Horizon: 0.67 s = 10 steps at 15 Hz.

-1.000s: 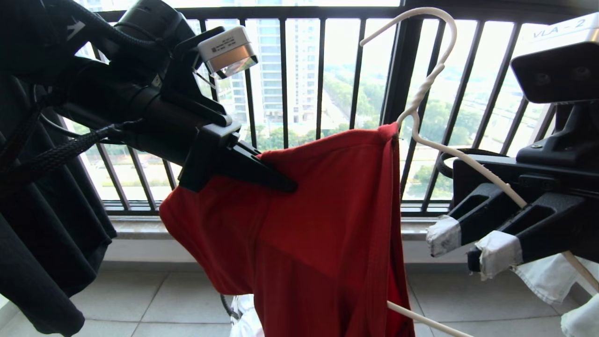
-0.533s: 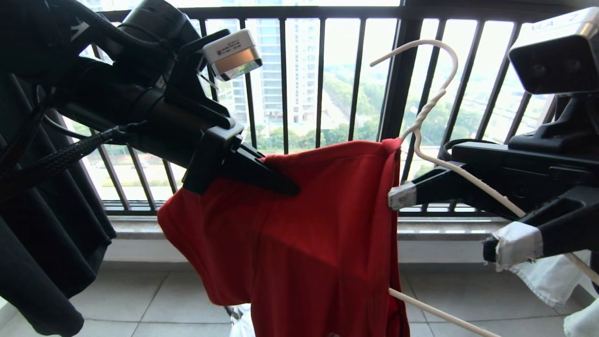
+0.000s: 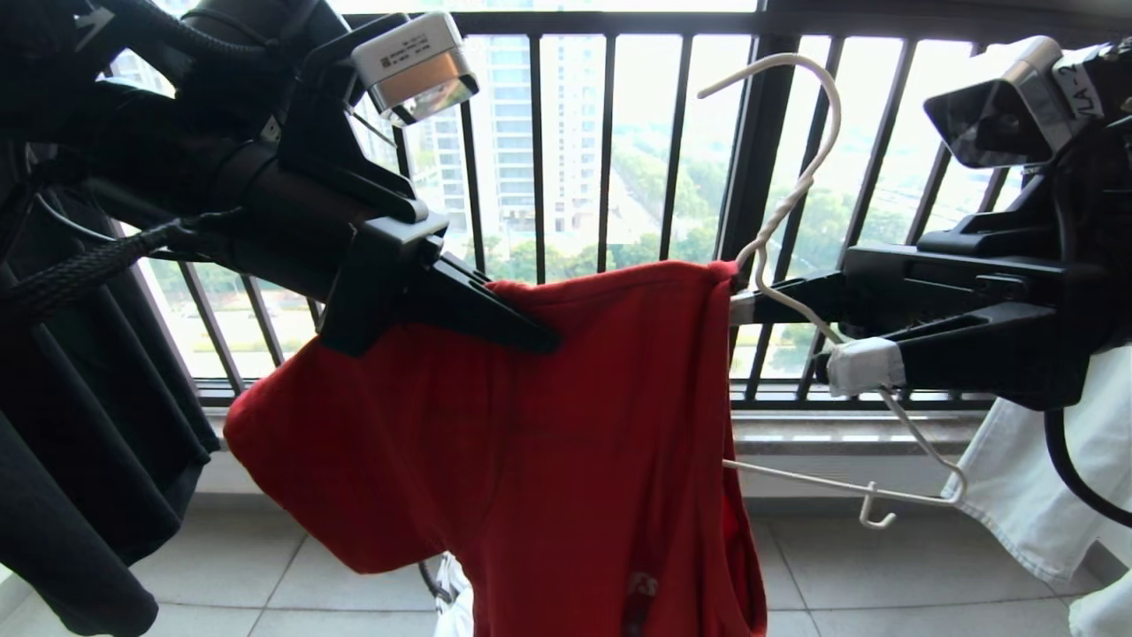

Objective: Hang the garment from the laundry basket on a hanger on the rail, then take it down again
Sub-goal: Hang the clothes on the clothes rack

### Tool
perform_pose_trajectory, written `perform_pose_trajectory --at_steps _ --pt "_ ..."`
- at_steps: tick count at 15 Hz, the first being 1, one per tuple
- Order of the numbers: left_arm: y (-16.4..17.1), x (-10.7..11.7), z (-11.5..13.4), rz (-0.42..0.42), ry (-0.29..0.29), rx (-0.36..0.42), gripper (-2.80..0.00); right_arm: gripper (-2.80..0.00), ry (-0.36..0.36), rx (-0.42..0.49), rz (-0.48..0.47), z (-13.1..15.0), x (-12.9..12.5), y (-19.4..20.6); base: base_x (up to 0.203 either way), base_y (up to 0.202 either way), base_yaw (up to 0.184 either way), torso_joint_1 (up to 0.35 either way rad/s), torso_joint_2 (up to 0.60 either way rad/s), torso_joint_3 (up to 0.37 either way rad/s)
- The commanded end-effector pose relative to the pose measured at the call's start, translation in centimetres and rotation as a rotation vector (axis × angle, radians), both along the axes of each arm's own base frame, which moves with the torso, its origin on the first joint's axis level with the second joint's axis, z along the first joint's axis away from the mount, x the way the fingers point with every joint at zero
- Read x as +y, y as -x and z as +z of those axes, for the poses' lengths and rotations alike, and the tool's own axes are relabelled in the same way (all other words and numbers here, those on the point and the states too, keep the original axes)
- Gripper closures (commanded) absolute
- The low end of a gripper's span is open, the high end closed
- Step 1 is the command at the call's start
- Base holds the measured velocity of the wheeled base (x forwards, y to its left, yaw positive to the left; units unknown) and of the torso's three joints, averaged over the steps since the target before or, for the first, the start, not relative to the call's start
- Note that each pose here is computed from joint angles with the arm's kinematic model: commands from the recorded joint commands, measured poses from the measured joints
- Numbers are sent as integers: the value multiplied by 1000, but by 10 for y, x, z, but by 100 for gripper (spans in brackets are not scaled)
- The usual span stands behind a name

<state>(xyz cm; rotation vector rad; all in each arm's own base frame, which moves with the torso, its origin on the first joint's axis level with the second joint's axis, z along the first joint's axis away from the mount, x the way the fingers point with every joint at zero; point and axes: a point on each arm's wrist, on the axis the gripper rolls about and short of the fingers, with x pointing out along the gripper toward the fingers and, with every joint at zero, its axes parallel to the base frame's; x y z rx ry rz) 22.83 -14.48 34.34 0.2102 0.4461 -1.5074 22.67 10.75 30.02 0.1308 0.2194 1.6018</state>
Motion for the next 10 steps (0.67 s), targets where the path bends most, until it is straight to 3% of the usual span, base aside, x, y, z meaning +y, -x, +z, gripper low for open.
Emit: perform_pose_trajectory --at_steps 1,6,10 --pt "8 4 7 -5 14 -15 0 -280 17 50 -49 -6 -12 -6 0 0 0 0 0 0" --pt "24 15 18 23 33 -5 0 -280 32 134 -242 -14 -56 -21 0 0 0 0 0 0" --pt "14 26 12 94 24 40 0 -280 -8 158 -369 12 -85 -1 0 0 0 0 0 0"
